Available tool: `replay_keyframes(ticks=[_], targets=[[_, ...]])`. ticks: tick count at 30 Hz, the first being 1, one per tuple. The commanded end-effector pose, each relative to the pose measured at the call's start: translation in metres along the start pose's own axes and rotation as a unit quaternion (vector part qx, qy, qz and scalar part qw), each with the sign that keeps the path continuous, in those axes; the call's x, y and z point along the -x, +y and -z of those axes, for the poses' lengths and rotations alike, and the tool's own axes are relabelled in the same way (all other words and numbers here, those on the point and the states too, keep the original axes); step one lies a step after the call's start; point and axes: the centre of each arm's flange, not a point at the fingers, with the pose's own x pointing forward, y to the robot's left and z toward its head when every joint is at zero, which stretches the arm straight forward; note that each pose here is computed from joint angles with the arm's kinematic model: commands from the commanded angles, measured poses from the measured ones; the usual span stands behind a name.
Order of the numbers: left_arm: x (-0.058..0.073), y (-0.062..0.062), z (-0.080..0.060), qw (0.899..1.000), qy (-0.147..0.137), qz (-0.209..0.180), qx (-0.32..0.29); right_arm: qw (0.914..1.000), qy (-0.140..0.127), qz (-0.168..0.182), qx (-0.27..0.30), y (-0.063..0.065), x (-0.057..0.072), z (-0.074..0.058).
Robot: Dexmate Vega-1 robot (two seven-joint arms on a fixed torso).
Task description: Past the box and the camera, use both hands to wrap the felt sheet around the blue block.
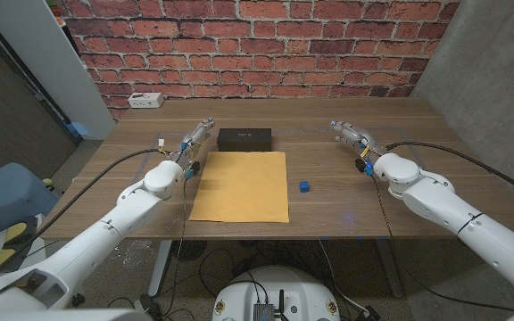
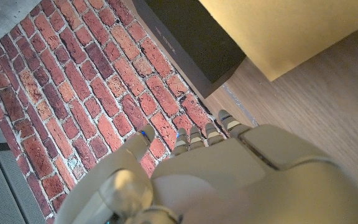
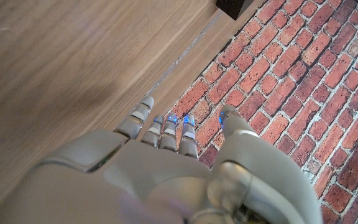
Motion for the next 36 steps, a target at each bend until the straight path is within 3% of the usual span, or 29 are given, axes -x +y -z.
replay_keyframes(ticks=[1,18,36], targets=[[0.015,0.001,-0.008,0.997,-0.005,-0.022,-0.071,0.9987,0.013,0.003,0.05,0.015,0.017,-0.003],[0.037,0.007,-0.02,0.98,-0.033,-0.055,-0.19,0.9904,0.028,0.021,0.134,0.043,0.049,-0.008],[0.041,0.011,-0.024,0.968,-0.044,-0.046,-0.242,0.976,0.054,0.039,0.207,0.066,0.078,-0.018]])
